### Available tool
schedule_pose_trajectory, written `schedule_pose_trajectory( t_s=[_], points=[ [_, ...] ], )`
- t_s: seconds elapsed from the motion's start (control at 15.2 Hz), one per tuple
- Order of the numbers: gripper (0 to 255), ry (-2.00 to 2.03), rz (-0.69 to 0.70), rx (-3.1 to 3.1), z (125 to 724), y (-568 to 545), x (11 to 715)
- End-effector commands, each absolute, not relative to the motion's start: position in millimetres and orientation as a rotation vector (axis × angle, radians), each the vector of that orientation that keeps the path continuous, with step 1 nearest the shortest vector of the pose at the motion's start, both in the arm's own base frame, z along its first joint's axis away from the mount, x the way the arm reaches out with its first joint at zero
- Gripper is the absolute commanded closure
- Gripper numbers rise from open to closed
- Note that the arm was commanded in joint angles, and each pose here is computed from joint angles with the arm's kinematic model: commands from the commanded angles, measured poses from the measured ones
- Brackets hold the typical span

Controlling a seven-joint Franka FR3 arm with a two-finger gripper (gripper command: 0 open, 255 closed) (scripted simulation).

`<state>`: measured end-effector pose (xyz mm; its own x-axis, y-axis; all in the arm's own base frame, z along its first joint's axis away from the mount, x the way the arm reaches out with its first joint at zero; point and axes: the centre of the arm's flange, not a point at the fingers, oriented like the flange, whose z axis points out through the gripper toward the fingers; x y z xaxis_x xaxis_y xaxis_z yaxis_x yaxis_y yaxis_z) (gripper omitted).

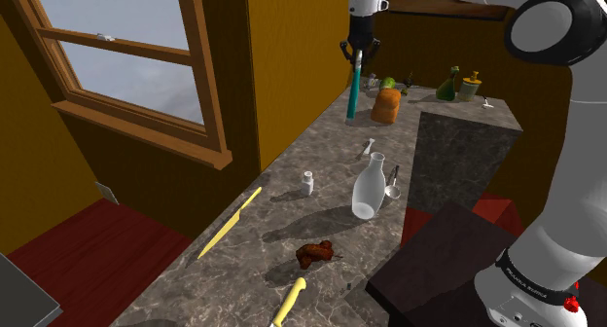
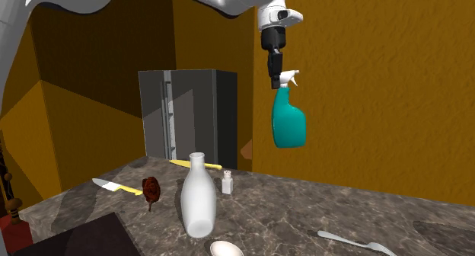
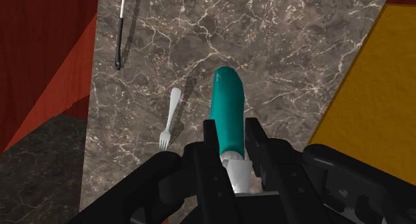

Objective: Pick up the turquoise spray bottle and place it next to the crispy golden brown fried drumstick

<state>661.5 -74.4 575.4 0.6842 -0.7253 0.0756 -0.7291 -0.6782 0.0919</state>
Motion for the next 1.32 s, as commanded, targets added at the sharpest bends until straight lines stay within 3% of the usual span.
schedule_pose_trajectory(
  t_s=[0.0, 0.66, 1.25],
  points=[
    [255, -1.204, 0.049, 2.777, 585.7, -74.8, 662.0],
    [255, -1.204, 0.049, 2.777, 636.7, -74.8, 662.0],
    [255, -1.204, 0.049, 2.777, 637.1, 3.0, 572.2]
  ],
)
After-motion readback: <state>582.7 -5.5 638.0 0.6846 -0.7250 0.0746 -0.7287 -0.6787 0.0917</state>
